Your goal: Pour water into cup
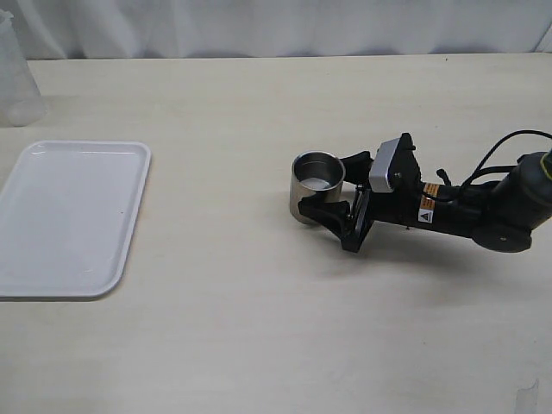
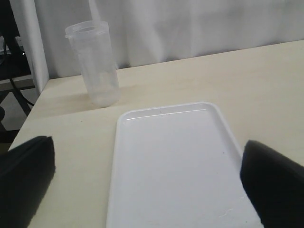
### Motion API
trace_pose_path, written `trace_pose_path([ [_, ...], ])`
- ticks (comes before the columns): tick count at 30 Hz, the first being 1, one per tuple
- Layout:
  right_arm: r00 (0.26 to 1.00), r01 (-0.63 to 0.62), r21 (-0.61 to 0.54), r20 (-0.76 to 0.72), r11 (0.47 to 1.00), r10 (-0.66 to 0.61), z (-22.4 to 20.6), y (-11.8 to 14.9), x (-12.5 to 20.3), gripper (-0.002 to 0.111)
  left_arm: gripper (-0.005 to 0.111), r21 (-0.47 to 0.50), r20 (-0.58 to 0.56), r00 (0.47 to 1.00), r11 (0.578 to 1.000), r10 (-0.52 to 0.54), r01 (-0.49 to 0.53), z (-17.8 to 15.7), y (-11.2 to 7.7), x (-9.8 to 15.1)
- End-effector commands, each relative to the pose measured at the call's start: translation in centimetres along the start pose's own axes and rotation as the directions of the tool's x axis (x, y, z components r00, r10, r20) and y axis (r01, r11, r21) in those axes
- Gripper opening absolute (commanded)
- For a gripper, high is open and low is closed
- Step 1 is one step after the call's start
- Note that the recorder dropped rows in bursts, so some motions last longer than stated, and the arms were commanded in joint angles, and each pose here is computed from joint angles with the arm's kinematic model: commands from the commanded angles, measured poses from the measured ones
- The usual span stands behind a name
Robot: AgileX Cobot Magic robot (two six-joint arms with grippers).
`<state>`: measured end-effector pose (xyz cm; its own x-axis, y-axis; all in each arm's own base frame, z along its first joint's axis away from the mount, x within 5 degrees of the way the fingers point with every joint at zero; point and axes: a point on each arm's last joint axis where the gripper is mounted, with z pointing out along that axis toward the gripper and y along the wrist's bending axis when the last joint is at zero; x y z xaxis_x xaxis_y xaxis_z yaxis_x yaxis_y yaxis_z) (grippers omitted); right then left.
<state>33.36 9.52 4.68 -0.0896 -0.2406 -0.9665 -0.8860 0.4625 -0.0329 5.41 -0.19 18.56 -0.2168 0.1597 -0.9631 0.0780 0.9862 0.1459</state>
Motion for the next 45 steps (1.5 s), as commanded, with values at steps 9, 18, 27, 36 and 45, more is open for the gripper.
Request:
trace_pose_path([
  [9, 1.000, 0.009, -0.005, 0.023, 1.000, -0.009, 0.04, -0.10, -0.37, 0.004, 0.043, 0.000, -0.001, 0.999, 0.999, -0.054, 0.054, 0.02, -0.02, 0.09],
  [18, 1.000, 0.009, -0.005, 0.023, 1.000, -0.009, 0.04, -0.10, -0.37, 0.004, 0.000, 0.000, -0.002, 0.999, 0.999, -0.054, 0.054, 0.02, -0.02, 0.11],
  [27, 1.000, 0.012, -0.012, 0.022, 1.000, -0.012, 0.04, -0.04, -0.36, 0.004, 0.000, 0.000, 0.000, 0.999, 0.999, -0.054, 0.054, 0.02, -0.01, 0.09],
  [36, 1.000, 0.012, -0.012, 0.022, 1.000, -0.012, 0.04, -0.04, -0.36, 0.004, 0.000, 0.000, 0.000, 0.999, 0.999, -0.054, 0.054, 0.02, -0.01, 0.09],
  [45, 1.000, 0.012, -0.012, 0.022, 1.000, -0.012, 0.04, -0.04, -0.36, 0.004, 0.000, 0.000, 0.000, 0.999, 0.999, -0.054, 0.054, 0.02, -0.01, 0.09],
])
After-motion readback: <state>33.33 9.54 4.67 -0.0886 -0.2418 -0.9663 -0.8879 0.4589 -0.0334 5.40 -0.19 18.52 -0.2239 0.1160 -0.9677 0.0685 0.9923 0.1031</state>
